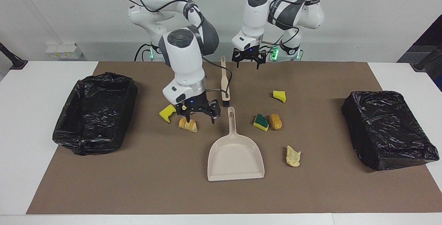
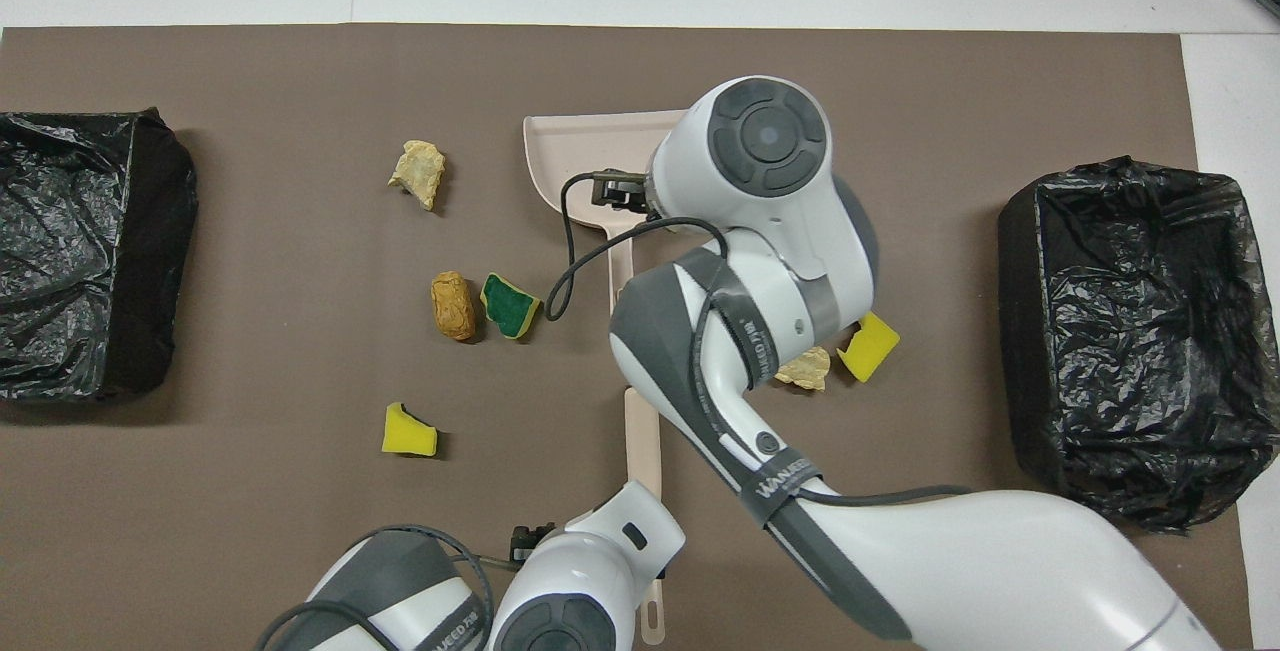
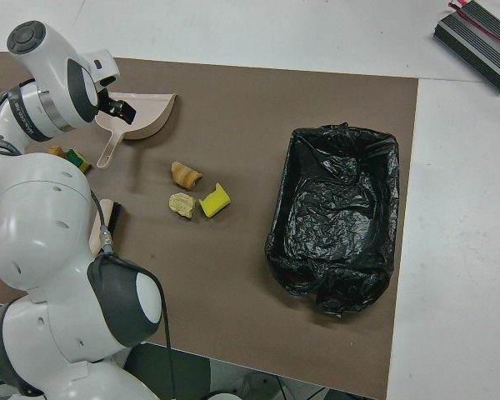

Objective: Sweep and dump trash in bin
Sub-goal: 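Grasp the dustpan handle with the right gripper while the left gripper reaches the brush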

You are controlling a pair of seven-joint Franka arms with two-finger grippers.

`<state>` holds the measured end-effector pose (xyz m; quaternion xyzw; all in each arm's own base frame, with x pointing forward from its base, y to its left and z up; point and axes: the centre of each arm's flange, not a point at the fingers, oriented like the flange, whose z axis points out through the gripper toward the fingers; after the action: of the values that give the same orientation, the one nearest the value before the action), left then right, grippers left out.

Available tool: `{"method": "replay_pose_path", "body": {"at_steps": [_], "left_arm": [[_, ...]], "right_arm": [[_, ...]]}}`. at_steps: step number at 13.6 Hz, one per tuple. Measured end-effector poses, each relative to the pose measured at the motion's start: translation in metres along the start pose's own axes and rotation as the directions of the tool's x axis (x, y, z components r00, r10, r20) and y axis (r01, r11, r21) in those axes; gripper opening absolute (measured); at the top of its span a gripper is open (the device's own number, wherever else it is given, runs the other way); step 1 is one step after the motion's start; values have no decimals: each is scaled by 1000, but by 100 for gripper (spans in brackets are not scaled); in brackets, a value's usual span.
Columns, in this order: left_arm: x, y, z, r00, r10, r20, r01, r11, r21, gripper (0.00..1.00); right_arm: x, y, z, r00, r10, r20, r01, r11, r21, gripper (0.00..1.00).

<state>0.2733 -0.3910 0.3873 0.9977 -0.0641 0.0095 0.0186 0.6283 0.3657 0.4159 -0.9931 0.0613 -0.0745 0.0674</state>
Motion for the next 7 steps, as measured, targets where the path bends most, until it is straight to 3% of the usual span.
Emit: {"method": "replay_pose_path", "body": {"at_steps": [3,6,7], "left_arm": [[-14,19,20,1000,-28,-2,28,1000,-11,100],[-14,24,30,1000,-30,-5,29,999,-19,100],[-13,25,34,1000,-29,-5,29,999,-20,100]], "right_arm": [[-20,-20,49,999,-35,35,36,999,-20,100],[-22,-15,58,997,-59,46,61,997,-43,100],[-24,-14,61,997,-63,52,65,997,-48,96]]}}
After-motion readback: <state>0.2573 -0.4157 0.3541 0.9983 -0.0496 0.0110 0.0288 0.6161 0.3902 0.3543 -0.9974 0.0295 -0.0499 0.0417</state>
